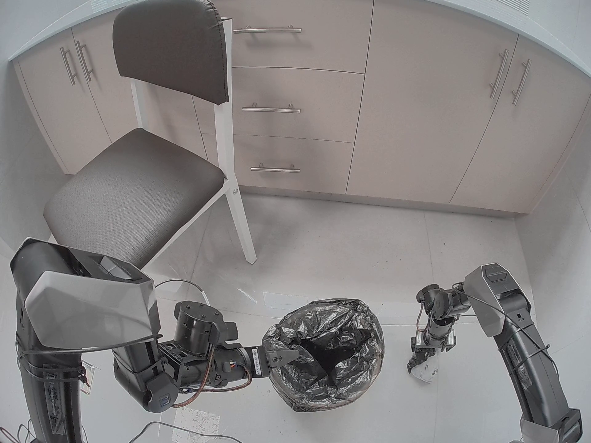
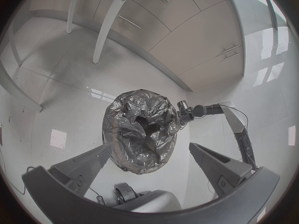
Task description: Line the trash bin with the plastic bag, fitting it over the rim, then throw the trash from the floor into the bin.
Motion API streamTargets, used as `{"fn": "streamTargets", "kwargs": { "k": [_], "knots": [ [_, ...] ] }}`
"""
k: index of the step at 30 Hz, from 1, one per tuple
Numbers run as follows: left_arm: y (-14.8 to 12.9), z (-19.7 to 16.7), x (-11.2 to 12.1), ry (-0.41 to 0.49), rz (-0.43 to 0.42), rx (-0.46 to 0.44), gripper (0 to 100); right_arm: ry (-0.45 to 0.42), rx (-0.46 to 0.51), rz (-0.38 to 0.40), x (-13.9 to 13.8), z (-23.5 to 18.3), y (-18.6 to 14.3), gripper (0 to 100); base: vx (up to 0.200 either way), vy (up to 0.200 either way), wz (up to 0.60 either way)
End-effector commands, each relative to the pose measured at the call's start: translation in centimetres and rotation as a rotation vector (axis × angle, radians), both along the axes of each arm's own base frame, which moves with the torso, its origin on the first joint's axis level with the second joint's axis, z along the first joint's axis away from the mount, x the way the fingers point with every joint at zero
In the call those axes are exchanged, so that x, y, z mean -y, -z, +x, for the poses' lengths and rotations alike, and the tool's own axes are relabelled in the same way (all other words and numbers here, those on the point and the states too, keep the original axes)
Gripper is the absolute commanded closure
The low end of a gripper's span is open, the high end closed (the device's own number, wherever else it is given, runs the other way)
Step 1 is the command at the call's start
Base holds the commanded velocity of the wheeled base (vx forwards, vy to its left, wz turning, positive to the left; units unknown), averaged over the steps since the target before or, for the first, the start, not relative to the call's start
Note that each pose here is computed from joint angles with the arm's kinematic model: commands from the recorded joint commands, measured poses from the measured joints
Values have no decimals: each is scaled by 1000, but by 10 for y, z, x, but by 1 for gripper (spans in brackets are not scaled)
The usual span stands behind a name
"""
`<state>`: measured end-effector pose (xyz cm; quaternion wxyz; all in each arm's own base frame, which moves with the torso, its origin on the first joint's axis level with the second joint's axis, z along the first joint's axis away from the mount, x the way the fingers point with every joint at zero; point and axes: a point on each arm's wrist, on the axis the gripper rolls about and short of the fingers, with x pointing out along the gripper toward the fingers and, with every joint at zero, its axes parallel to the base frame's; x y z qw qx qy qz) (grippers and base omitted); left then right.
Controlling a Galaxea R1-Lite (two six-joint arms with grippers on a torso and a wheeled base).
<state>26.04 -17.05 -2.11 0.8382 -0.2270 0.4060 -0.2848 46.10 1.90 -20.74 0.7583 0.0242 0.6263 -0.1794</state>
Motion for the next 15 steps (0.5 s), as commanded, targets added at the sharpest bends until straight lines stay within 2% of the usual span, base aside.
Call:
{"fn": "streamTargets", "kwargs": {
  "k": [1, 6, 15],
  "knots": [
    [1, 0, 0, 0, 1, -2, 0, 0, 33, 4, 0, 3, 2, 0, 0, 0, 0],
    [2, 0, 0, 0, 2, -3, 0, -9, 117, 7, -2, 11, 0, 0, 0, 0, 0],
    [2, 0, 0, 0, 4, -2, 0, -9, 119, 8, -2, 11, 0, 0, 0, 0, 0]
  ]
}}
